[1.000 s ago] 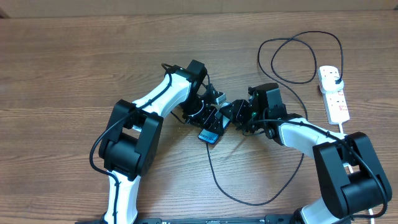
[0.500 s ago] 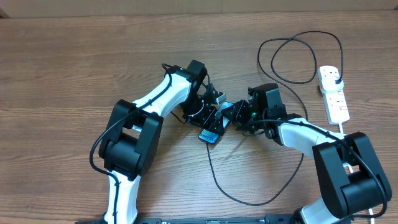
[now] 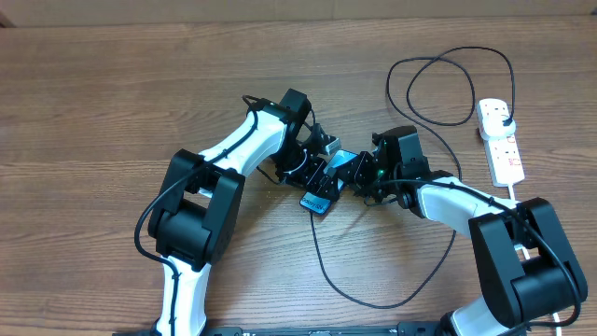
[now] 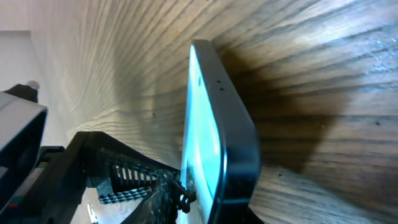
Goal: Plug charger to phone and switch on socket
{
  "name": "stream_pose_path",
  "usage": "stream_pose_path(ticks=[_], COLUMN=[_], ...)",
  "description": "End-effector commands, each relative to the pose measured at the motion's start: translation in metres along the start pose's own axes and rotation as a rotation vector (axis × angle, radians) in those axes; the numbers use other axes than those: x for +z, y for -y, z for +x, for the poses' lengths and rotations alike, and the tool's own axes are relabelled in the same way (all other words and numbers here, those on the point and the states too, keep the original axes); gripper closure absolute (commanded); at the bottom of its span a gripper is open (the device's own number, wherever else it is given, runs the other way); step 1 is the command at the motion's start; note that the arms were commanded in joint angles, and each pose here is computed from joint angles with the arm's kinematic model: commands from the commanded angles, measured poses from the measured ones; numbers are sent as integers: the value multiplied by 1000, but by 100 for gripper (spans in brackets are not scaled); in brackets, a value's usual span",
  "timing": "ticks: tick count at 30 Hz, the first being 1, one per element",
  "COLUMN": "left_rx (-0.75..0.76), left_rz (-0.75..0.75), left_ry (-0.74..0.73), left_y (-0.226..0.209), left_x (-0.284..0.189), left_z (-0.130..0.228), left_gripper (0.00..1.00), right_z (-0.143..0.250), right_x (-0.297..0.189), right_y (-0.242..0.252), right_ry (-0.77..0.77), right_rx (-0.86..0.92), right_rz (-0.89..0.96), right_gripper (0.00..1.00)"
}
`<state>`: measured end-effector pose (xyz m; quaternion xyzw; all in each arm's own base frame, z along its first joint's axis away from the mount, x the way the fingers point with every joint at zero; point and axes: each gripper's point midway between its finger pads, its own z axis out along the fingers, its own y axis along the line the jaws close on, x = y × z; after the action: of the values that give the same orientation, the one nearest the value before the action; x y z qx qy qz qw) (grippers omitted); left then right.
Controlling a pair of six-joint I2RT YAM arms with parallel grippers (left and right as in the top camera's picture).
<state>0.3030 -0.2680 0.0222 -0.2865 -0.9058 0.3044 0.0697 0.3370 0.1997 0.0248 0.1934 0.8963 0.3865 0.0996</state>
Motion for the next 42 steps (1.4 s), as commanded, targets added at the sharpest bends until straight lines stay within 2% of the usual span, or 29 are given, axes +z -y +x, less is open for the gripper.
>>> stream_pose_path(ticks=[1, 3, 5, 10, 19, 22, 28, 34, 38, 42], left_rx=[1, 1, 1, 1, -34, -18, 61, 152, 163, 163], left_rz=[1, 1, 1, 1, 27, 98, 377, 632, 677, 709], left_ry=[-39, -40, -40, -40, -58, -41, 104, 267, 295, 298], left_y=[-7, -7, -7, -7, -7, 2, 40, 75, 81, 88], left_x=[16, 16, 16, 16, 5, -10, -55, -95, -101, -103], left_z=[8, 8, 8, 8, 13, 9, -17, -36, -38, -39], left_gripper=[10, 9, 0, 0, 0, 0, 0, 0, 4, 12], right_z=[4, 4, 4, 4, 7, 6, -1, -15, -15, -17], right_x=[2, 2, 2, 2, -1, -9, -38, -51, -52, -52], right_y=[-3, -3, -3, -2, -11, -27, -62, -77, -78, -80], right_ry=[-17, -17, -17, -19, -55, -99, -158, -129, -126, -116], right_rx=[-6, -6, -6, -7, -23, -75, -166, -168, -176, -181], right_rz=[-11, -11, -11, -9, -67, -175, -422, -499, -504, -508], right_gripper=[80, 80, 82, 96, 96, 96, 96, 96, 96, 96])
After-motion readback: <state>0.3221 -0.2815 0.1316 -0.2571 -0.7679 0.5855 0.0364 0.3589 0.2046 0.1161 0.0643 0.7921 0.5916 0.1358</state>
